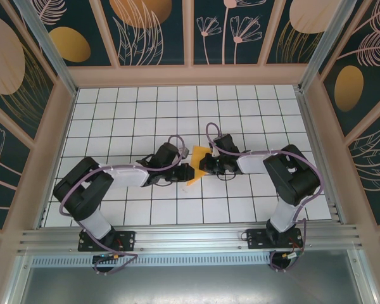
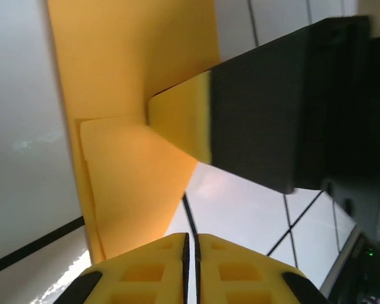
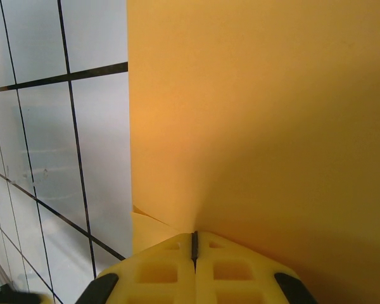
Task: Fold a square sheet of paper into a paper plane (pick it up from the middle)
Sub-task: Third fold the triangle at the center of the table.
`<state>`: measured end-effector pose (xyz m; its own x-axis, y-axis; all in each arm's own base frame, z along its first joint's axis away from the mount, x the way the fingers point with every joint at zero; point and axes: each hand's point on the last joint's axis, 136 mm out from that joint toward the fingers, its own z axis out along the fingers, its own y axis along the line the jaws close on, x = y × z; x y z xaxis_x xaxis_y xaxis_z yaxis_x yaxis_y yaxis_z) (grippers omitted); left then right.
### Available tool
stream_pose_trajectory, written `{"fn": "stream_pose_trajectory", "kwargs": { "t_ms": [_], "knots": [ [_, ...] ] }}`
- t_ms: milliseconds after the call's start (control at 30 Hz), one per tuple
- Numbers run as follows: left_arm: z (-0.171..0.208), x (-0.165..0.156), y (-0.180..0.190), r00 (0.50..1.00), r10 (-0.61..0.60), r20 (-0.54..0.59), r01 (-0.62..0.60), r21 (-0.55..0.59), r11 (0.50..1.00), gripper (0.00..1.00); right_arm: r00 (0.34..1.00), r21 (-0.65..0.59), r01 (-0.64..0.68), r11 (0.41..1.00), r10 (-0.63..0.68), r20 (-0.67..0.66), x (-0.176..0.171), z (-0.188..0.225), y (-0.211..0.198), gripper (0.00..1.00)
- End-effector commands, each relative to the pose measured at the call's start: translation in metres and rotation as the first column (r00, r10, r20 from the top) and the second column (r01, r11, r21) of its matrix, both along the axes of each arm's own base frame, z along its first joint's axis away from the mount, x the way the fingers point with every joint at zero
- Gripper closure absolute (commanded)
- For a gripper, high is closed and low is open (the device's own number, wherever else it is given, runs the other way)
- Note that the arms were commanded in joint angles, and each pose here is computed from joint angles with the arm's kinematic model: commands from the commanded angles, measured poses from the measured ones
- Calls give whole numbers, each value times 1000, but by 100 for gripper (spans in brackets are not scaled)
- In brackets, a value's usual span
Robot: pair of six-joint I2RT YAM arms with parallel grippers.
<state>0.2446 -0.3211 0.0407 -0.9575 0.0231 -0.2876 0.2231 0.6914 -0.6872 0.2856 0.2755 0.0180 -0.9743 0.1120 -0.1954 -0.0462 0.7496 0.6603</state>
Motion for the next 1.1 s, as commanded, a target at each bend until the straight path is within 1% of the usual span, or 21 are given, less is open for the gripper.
{"fn": "stream_pose_trajectory", "kwargs": {
  "t_ms": [0, 100, 200, 300, 400, 533, 700, 767, 933, 1067],
  "knots": [
    [-22, -1, 3, 999, 10, -49, -8, 38, 999, 87, 1000, -63, 4, 998, -6, -29, -2, -14, -9, 95],
    [-41, -4, 14, 997, 31, -72, -23, 106, 994, 90, 1000, -47, 5, 999, -5, -15, -1, -5, -8, 94],
    [-52, -8, 23, 996, 39, -83, -26, 155, 988, 92, 1000, -22, 2, 1000, -1, 21, 1, 14, -6, 93],
    [-57, -12, 27, 995, 38, -90, -22, 173, 985, 93, 998, 10, -4, 1000, 3, 56, -2, 33, -4, 92],
    [-59, -12, 28, 995, 39, -89, -22, 182, 983, 94, 997, 56, -47, 997, 44, 63, -13, 43, 5, 92],
    [-58, -10, 27, 996, 36, -87, -19, 186, 982, 94, 996, 73, -82, 994, 80, 30, -31, 32, 14, 92],
    [-58, -8, 27, 996, 38, -86, -21, 191, 981, 94, 996, 83, -85, 993, 88, -25, -40, 12, 17, 93],
    [-59, -8, 27, 996, 37, -87, -20, 193, 981, 94, 996, 65, -72, 995, 75, -48, -42, 1, 13, 93],
    [-62, -12, 32, 995, 30, -93, -10, 215, 977, 95, 998, 34, -8, 999, 10, -64, -33, -16, -7, 94],
    [-68, -18, 39, 994, 31, -100, -6, 242, 970, 97, 999, 32, 25, 999, -24, -49, -22, -11, -19, 94]
  ]
}}
